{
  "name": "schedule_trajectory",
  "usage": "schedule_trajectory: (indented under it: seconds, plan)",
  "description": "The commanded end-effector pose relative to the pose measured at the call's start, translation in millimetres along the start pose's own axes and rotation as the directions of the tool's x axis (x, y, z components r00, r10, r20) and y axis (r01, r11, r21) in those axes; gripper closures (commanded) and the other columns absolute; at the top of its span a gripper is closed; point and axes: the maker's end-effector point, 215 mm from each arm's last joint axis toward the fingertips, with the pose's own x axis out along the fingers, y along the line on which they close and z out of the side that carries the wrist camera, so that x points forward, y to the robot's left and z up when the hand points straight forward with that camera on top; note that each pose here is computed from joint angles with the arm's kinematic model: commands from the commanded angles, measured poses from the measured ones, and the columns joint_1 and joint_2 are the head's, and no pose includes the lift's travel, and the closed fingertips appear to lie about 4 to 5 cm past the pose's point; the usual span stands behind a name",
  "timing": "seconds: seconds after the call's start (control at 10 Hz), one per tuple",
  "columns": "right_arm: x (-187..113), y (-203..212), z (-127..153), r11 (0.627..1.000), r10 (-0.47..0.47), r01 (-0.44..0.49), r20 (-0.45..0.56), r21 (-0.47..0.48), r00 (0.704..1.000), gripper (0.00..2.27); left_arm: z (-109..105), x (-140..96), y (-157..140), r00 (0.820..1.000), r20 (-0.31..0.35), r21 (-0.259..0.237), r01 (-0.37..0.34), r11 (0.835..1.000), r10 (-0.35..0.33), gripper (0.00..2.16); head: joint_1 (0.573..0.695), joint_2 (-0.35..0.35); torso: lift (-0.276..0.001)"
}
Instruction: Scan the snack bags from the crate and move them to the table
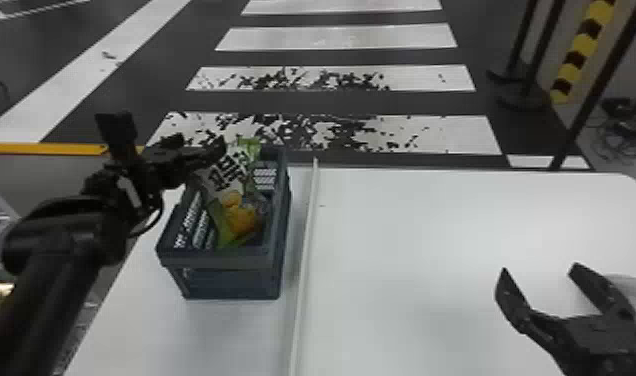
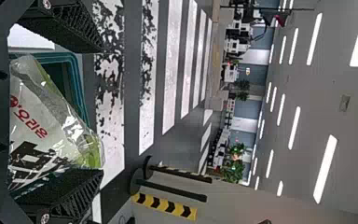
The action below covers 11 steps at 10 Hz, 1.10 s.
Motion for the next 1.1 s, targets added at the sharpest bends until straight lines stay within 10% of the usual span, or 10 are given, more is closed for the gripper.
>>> schedule_trajectory:
  seconds: [0.0, 0.7, 0.9, 1.0]
  plan:
    - [0.3, 2.2, -0.3, 1.0, 0.004, -0.004, 0.0, 0.0, 1.0, 0.04, 0.7, 4.9, -0.8, 1.0, -0.005, 0.003, 0.0, 1.0, 0.0, 0.08, 0.695, 0.103, -0.095]
    - [0.2, 11.1, -0.2, 1.0, 0.021, -0.021, 0.004, 0.004, 1.0, 0.04, -29.4, 10.1, -15.7, 0.993, -0.111, 0.001, 0.043, 0.999, -0.043, 0.08, 0.695, 0.097, -0.095]
    - [-2.1, 12.8, 3.2, 1.0, 0.025, -0.025, 0.018, 0.004, 1.0, 0.04, -31.2, 11.7, -17.4, 0.989, -0.138, -0.004, 0.048, 0.999, -0.048, 0.27, 0.695, 0.094, -0.095]
    - [-2.5, 13.8, 5.0, 1.0, 0.027, -0.027, 0.024, 0.005, 0.999, 0.04, -33.9, 11.5, -17.0, 0.988, -0.15, -0.007, 0.046, 0.999, -0.046, 0.73, 0.695, 0.092, -0.095]
